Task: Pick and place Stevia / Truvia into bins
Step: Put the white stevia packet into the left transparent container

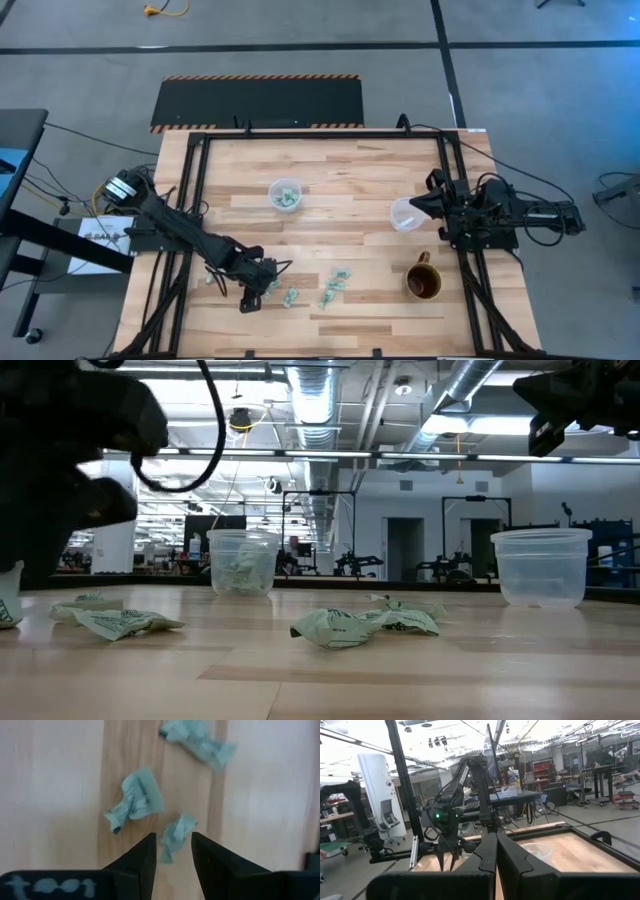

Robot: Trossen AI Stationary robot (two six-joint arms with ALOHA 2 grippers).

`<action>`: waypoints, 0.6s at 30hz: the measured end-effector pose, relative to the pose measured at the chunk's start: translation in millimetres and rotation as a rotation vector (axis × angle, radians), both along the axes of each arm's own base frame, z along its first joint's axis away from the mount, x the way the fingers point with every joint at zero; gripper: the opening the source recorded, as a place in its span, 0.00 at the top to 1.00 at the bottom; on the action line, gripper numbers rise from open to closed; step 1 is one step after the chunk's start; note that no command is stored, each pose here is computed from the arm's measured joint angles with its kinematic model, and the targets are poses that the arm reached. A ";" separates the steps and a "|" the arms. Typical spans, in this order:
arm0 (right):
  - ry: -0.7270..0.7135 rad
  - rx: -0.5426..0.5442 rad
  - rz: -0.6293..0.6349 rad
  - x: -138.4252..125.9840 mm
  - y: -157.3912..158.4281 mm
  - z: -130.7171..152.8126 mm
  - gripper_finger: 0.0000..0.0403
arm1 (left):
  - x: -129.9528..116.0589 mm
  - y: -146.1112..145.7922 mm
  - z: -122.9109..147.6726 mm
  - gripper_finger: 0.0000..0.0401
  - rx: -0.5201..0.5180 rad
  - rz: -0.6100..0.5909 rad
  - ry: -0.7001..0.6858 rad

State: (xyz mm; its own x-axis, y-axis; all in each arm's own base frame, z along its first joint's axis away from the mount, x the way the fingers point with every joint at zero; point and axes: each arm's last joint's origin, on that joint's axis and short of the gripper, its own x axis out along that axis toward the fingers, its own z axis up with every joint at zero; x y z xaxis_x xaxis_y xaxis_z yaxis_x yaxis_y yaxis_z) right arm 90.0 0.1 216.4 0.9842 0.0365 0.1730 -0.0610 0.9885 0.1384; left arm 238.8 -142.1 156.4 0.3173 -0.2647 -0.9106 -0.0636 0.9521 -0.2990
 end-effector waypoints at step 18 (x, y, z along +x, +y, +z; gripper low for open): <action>0.030 0.000 0.000 0.5 0.0 -3.1 1.00 | 5.6 -5.3 -13.7 0.83 -0.062 -0.059 0.043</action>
State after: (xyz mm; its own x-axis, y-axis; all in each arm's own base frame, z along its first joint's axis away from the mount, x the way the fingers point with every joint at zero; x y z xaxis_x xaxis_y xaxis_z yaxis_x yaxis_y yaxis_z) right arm 90.5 0.1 213.3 0.9890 0.0368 0.1429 -0.0571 0.9884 0.1406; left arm 244.3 -147.4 142.7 0.2610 -0.3381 -0.9042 -0.0222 0.9343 -0.3558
